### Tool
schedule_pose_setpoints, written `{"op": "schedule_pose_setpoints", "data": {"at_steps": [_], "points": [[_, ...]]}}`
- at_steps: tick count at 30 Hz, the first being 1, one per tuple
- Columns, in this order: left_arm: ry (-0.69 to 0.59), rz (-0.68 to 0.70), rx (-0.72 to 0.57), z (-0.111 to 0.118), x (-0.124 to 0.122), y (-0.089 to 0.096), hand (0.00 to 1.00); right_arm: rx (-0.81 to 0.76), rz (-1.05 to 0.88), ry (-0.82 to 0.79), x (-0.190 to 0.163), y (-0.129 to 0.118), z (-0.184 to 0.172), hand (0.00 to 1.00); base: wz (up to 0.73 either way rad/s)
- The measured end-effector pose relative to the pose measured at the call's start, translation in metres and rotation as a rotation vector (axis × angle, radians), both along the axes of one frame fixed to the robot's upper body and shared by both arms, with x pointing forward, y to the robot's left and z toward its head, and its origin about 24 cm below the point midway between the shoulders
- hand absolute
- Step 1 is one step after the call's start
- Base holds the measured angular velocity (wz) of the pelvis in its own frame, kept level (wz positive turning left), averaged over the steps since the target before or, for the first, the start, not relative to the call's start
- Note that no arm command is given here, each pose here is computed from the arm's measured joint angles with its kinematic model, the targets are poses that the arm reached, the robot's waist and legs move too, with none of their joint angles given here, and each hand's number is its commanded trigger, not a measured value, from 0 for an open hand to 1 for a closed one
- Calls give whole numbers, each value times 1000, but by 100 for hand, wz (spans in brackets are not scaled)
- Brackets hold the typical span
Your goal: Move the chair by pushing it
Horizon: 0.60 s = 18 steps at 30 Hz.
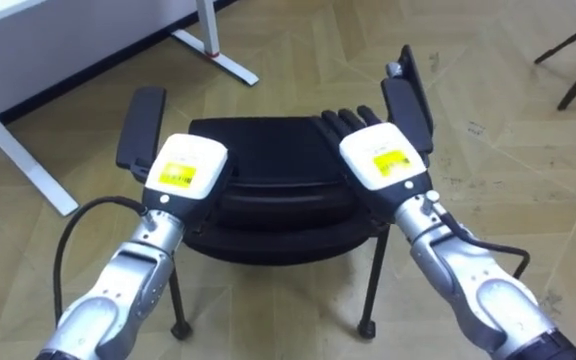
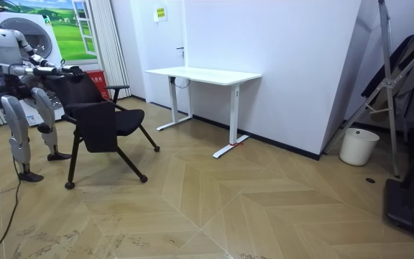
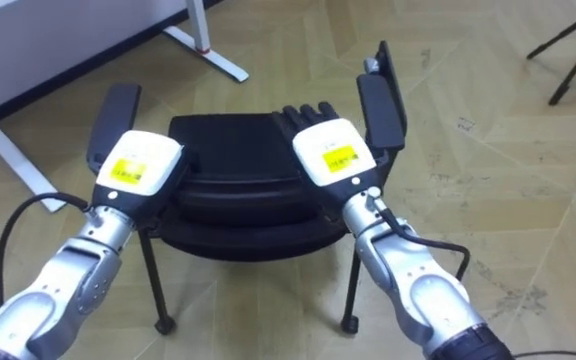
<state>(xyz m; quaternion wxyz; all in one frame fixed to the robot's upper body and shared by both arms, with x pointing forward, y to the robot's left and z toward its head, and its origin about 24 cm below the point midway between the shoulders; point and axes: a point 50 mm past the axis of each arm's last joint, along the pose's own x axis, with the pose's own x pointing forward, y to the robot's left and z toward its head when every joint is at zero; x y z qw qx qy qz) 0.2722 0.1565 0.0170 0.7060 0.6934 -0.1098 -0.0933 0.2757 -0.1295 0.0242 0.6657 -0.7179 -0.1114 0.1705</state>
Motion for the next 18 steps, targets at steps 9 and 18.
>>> {"op": "schedule_pose_setpoints", "data": {"at_steps": [9, 18], "points": [[-19, -22, -5, 2, 2, -3, 100, -33, 23, 5, -2, 0, -5, 0, 2], [-12, -23, -14, -2, 2, -5, 100, -35, 9, 3, -2, -4, -11, 65, 4]]}}
